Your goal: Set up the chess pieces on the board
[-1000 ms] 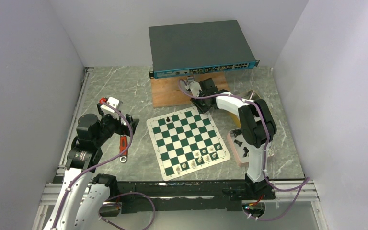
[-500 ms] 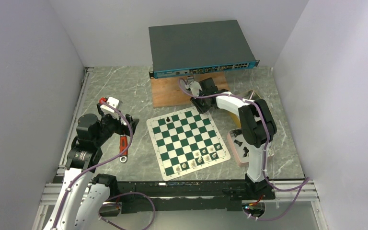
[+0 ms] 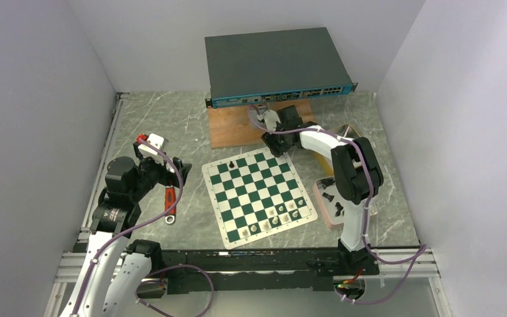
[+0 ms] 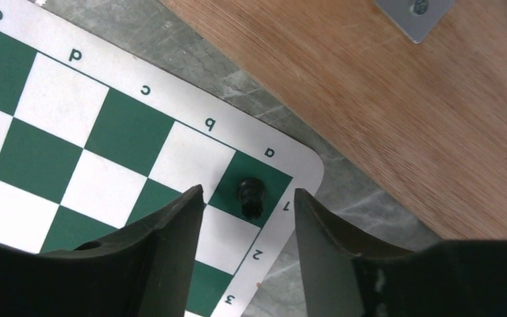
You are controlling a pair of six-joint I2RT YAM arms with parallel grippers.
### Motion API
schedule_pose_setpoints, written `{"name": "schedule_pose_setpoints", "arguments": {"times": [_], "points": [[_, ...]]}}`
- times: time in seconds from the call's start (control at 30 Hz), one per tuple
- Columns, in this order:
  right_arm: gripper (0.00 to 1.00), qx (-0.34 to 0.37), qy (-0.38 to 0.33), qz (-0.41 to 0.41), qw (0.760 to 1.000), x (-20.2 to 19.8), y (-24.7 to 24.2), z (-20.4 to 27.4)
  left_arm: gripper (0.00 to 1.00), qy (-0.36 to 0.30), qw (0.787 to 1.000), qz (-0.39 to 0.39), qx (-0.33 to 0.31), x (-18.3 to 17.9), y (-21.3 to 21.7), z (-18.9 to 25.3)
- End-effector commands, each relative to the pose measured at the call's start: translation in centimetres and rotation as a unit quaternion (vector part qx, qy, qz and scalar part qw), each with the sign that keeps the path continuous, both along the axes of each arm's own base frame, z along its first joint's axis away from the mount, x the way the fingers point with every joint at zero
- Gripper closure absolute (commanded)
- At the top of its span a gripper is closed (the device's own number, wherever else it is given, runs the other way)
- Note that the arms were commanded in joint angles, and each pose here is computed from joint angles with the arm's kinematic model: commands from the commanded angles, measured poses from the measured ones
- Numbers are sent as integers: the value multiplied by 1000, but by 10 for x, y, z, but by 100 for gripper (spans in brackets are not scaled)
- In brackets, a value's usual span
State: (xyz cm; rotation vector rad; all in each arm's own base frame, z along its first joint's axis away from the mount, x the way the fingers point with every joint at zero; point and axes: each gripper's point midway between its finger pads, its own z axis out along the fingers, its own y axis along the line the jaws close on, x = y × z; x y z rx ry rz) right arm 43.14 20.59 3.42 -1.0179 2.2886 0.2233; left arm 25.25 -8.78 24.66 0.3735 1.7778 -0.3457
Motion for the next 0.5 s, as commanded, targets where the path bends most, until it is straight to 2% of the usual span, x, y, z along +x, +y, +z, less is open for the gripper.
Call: {"name": "schedule_pose_setpoints", "arguments": {"times": [0.0, 0.27, 0.47], "points": [[41, 31, -53, 12, 998, 7, 2, 57, 1, -22, 1000, -7, -8, 1, -2, 17], [34, 53, -50, 85, 994, -28, 2, 83, 1, -21, 1000, -5, -8, 1, -2, 16], [32, 83, -39, 189, 978, -84, 3, 106, 1, -23, 1000, -8, -9, 0, -3, 17]]}}
